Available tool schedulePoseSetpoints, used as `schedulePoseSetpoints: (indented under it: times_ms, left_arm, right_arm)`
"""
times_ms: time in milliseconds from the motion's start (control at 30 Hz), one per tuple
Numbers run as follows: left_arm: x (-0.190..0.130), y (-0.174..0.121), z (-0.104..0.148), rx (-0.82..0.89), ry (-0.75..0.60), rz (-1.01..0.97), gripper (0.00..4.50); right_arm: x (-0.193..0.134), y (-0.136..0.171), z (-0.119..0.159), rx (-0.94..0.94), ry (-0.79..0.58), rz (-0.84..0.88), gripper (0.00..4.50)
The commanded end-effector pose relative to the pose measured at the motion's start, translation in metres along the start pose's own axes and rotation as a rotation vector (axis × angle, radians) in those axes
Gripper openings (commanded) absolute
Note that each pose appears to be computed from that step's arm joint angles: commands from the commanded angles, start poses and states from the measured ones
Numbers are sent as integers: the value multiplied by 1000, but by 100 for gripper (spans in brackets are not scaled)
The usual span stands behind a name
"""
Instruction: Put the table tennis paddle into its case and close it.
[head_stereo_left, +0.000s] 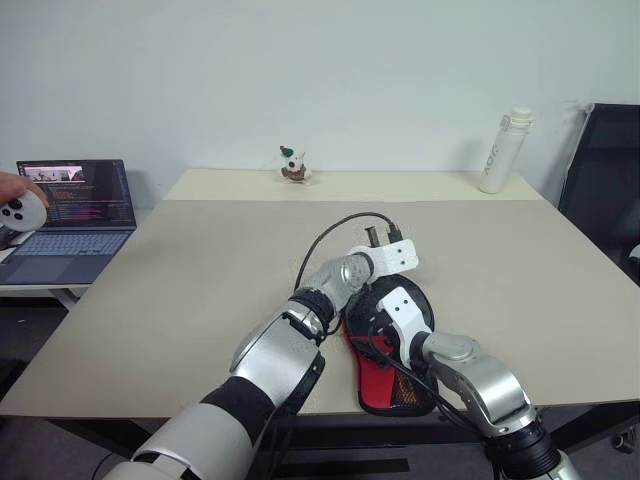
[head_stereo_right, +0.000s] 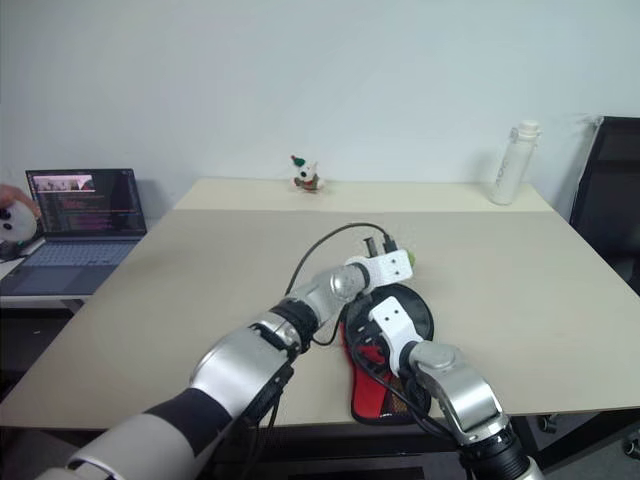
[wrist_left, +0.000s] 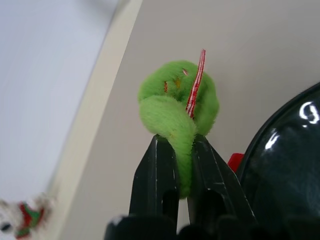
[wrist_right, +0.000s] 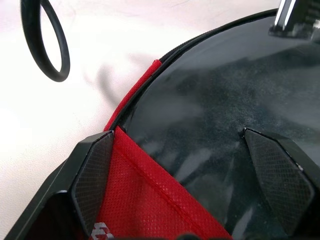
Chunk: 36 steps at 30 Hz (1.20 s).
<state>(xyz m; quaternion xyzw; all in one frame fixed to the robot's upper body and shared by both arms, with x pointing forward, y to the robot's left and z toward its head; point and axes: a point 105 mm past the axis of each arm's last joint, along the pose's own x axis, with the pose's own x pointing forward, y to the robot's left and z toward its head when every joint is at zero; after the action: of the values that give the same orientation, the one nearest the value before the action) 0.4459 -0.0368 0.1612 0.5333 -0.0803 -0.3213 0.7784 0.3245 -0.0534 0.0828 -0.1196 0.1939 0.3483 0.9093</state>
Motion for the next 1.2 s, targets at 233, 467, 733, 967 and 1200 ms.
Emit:
schedulePoseSetpoints:
  times_ms: [233,467,733,967,1200]
  left_arm:
    - [1,29,73,277,-235,129,1]
    - [0,27,93,288,-298,133,1]
    - [2,5,94,179,-325,-8,103]
    - [0,-4,79,112,-310,-75,343]
    - [-21,76,52,-273,-357,157,343]
  right_arm:
    - [6,41,-83,139,322,139,450]
    - [7,38,-82,135,317,130,450]
    - [9,35,-79,136,309,123,450]
    - [15,32,-71,140,288,117,450]
    - [15,23,-51,151,226,108,450]
